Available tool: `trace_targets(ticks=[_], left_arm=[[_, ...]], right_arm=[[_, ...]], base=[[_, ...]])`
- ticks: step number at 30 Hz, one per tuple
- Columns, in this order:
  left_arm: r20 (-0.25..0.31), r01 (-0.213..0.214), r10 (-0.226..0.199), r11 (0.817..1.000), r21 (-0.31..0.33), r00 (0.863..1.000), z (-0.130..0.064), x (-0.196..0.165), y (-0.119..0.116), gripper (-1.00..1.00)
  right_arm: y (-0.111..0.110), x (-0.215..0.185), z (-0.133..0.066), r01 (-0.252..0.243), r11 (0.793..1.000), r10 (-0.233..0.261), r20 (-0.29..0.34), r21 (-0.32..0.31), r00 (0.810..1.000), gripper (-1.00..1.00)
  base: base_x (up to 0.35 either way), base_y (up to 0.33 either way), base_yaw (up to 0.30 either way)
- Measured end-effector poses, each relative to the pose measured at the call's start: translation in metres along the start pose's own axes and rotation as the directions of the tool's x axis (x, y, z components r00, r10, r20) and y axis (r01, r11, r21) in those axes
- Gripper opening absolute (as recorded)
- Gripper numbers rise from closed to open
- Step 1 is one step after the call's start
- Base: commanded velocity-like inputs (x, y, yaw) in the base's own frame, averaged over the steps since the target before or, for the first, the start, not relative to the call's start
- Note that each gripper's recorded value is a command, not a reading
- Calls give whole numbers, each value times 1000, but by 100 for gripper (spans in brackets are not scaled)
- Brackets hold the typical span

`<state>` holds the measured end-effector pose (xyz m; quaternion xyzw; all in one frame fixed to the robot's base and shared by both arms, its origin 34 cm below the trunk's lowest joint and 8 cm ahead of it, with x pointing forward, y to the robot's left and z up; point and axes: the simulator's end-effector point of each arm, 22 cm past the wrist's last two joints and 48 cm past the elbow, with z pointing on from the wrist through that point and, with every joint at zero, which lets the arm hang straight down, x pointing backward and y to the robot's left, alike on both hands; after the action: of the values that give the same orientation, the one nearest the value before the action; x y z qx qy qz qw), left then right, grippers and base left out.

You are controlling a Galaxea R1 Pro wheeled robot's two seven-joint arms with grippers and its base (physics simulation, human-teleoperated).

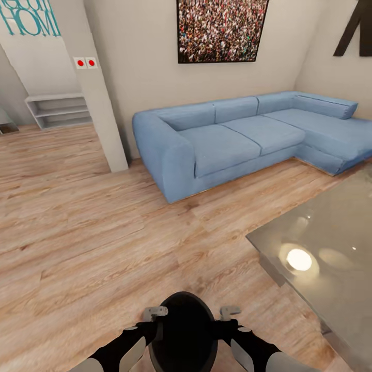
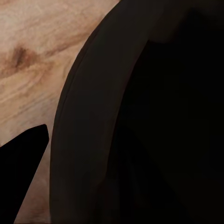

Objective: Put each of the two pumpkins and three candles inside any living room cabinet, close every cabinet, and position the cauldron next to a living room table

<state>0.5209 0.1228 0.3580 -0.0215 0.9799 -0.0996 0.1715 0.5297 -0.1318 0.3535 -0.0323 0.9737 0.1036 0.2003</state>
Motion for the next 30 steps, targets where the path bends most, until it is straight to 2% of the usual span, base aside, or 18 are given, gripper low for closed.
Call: trace_targets(ticks=[19, 30], left_arm=[[1, 0, 0, 1000, 0, 1000, 0, 0, 0, -100], [1, 0, 0, 1000, 0, 1000, -16, -9, -4, -100]], right_arm=[[0, 0, 0, 0, 1000, 0, 1, 0, 1000, -100], [3, -10, -15, 0, 1000, 0, 1, 0, 1000, -100]], base=[[-33, 1, -280], [0, 0, -281]])
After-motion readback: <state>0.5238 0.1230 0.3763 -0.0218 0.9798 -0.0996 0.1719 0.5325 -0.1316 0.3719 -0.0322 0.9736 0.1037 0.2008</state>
